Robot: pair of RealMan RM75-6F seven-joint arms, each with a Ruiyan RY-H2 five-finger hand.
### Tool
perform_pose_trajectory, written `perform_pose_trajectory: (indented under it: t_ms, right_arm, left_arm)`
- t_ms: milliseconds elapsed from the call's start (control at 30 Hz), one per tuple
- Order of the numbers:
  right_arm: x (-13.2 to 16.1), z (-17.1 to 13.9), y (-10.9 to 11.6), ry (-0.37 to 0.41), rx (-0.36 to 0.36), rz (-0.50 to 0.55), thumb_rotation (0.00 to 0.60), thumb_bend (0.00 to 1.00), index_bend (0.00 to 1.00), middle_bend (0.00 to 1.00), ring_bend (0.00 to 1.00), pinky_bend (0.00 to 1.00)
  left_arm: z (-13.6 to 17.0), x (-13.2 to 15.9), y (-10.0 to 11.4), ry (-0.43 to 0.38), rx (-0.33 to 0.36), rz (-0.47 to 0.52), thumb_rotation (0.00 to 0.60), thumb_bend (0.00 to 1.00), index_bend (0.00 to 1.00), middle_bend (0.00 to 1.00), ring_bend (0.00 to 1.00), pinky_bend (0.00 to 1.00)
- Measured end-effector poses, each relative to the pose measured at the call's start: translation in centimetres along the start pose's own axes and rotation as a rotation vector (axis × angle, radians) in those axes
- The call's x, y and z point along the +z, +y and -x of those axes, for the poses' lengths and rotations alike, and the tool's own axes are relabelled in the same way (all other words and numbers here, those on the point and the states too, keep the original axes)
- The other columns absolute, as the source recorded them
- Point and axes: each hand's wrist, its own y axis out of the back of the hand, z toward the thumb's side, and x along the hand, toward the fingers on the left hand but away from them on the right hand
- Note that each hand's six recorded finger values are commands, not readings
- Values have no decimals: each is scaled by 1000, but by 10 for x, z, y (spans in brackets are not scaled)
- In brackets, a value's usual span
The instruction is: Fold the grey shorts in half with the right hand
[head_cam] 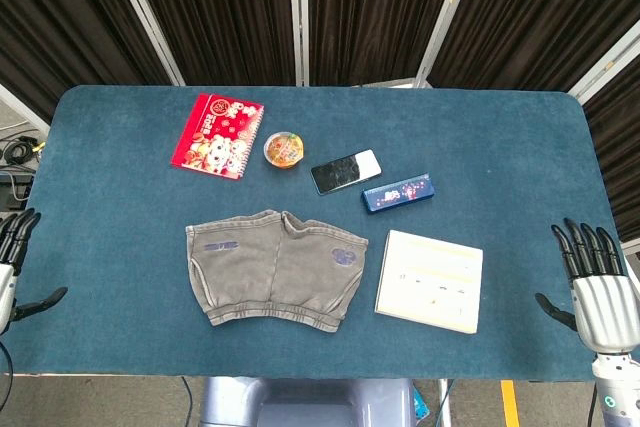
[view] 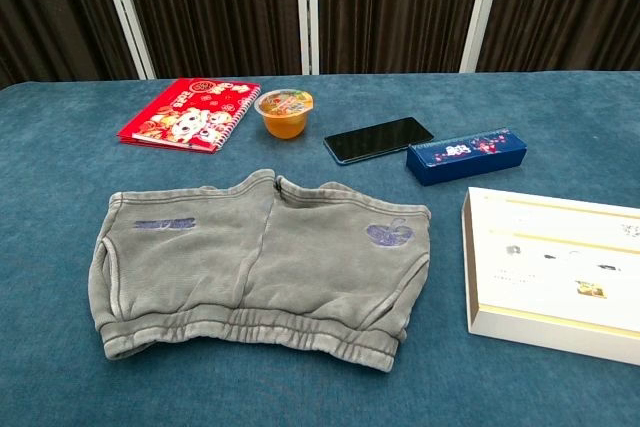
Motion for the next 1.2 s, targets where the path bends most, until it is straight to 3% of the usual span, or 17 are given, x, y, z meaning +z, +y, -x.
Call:
perform_pose_trajectory:
  t_ms: [200,400,667,833,1067,1200]
  right_arm:
    - [3,0,-1,13,9,0,600,0,5,0,0,0]
    - [20,4,-12,90,82,53,600,0,38,0,0,0]
    - [105,34,-34,456,251,111,600,0,132,8,0,0]
    - [159,44,-52,654,338,94,600,0,153,91,4,46]
    - [237,43,-89,877,403,71,600,0,164,168,79,164]
    - [267,43,-113,954,402,27,600,0,202,209,129,214]
  left_arm:
    - [1,1,-2,5,-16,-28,600,0,0,0,0,0]
    - [1,5,-3,-2,-11,-40,600,0,0,0,0,0]
    - [-8,8,-9,-9,-14,-46,600,0,0,0,0,0]
    - [-13,4,-13,8,-23,-49,600,0,0,0,0,0]
    - [-19,-2,-17,32,-40,-49,600,0,0,0,0,0]
    - [-21,-1,-18,26,-47,-43,600,0,0,0,0,0]
